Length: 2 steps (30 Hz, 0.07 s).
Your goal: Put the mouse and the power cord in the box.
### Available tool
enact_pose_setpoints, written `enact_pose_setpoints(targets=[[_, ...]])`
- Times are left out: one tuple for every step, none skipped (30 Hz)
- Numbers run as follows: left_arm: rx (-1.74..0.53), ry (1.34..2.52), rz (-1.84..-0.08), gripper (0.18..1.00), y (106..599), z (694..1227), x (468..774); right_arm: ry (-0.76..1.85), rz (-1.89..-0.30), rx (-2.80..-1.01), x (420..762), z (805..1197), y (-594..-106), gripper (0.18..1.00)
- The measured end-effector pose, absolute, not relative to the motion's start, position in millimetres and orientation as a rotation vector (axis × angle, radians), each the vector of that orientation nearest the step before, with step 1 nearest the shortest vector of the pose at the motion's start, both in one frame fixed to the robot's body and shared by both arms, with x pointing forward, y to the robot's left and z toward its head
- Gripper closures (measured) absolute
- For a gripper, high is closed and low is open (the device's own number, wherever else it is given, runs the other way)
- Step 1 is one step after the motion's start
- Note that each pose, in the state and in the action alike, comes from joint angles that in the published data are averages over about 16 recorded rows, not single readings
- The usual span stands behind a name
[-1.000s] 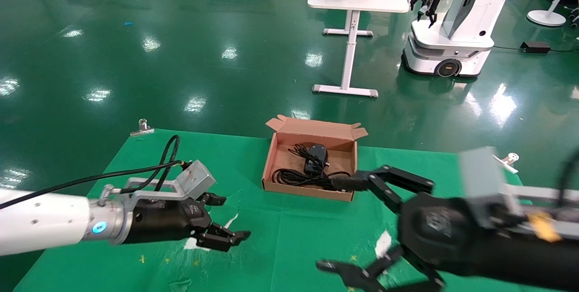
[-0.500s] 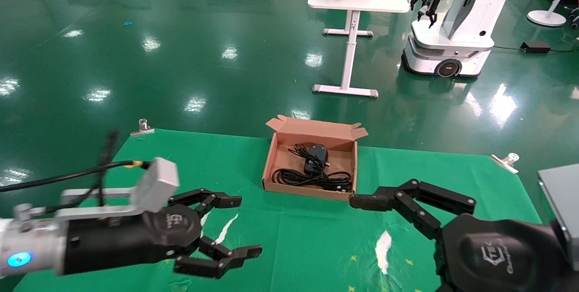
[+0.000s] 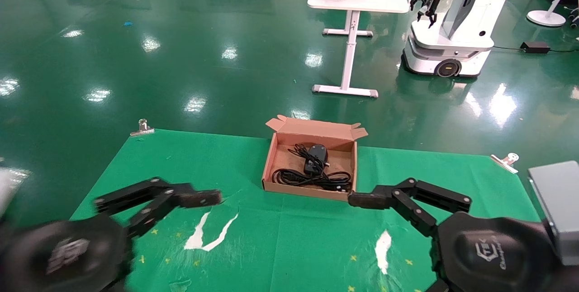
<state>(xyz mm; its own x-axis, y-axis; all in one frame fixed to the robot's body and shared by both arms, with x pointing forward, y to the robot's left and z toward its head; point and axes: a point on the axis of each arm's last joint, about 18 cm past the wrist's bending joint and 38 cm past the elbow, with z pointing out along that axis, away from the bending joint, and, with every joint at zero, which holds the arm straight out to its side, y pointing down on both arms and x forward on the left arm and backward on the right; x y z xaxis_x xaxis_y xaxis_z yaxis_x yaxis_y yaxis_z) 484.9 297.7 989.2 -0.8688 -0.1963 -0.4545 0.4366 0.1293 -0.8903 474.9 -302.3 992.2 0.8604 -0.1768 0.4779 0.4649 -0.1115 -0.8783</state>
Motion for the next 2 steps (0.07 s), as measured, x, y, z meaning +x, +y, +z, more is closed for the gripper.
enact_pose_setpoints(targets=[[0.246, 1.938, -1.794, 0.184, 298.4, 990.3, 481.6, -0.232, -0.551, -1.595, 474.8, 992.2, -302.3, 0.178], [0.262, 1.931, -1.798, 0.184, 299.1, 991.4, 478.4, -0.232, -0.551, -1.595, 474.8, 992.2, -302.3, 0.178]])
